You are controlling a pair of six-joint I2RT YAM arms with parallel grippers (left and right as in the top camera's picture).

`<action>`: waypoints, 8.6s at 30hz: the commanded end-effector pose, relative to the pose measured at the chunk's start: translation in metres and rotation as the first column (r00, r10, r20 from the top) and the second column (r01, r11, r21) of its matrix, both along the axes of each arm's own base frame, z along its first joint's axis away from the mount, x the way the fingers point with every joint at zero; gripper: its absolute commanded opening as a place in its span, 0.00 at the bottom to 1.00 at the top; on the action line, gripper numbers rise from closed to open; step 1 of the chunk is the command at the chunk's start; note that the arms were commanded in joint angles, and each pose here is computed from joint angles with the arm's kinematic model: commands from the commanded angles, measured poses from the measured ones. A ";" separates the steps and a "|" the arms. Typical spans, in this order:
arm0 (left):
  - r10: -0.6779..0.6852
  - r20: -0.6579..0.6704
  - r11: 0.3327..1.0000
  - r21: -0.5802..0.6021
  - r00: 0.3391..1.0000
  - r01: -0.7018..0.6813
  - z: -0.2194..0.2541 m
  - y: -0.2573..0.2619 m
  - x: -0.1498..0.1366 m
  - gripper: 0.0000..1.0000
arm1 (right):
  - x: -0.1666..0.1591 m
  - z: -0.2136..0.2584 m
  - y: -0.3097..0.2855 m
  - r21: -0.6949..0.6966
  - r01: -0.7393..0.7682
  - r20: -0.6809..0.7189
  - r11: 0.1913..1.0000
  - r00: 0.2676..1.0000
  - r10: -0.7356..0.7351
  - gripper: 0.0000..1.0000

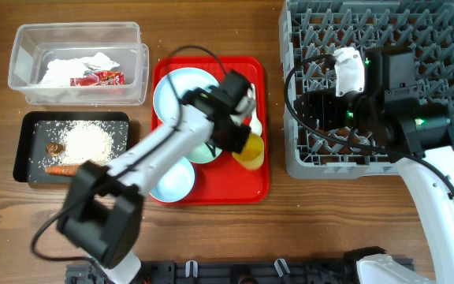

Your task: Sort waste into correct bins and load items into the dishwasher rack

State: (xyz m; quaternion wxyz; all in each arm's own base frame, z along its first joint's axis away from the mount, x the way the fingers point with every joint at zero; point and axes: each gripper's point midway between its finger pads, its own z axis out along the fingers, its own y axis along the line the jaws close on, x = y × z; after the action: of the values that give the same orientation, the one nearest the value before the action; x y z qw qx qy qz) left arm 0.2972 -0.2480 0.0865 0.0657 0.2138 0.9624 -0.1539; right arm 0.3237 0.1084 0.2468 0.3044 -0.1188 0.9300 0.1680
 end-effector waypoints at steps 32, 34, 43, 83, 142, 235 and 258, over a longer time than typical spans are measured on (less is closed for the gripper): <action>-0.155 0.085 0.335 -0.933 0.984 0.133 0.233 0.038 0.027 0.04 | -0.007 0.085 0.162 0.471 -0.764 0.483 0.441 0.642 0.596 0.74; -0.153 0.084 0.338 -0.932 0.985 0.132 0.233 0.038 0.028 0.04 | -0.007 0.085 0.162 0.473 -0.763 0.481 0.441 0.643 0.596 0.60; -0.094 0.083 0.412 -0.904 0.992 0.114 0.220 0.038 0.039 0.70 | 0.021 0.088 0.117 0.509 -0.649 0.430 0.565 0.761 0.486 0.52; 0.333 0.191 0.941 -0.135 0.923 -0.311 0.069 0.097 0.087 0.87 | 0.002 -0.093 -0.138 -0.378 0.372 -0.502 0.848 0.687 -0.526 0.97; 0.746 0.039 0.665 -0.105 0.665 -0.740 0.060 0.203 0.096 1.00 | 0.086 -0.202 0.103 -0.319 0.012 -0.445 0.948 0.881 -0.160 0.04; 0.746 0.042 0.665 -0.108 0.665 -0.739 0.061 0.203 0.096 1.00 | 0.232 -0.057 -0.093 -0.776 0.620 0.603 0.117 0.783 -0.153 0.04; 0.746 0.042 0.665 -0.108 0.665 -0.739 0.061 0.203 0.096 1.00 | 0.206 -0.062 -0.003 -0.783 0.560 0.566 0.269 0.822 -0.065 0.84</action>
State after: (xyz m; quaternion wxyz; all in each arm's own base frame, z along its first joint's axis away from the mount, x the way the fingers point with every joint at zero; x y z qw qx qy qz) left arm 0.3931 -0.0478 0.1510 0.1753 -0.1842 0.9559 -0.1473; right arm 0.5315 0.1054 0.1667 0.3744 -0.1404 0.7646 -0.5054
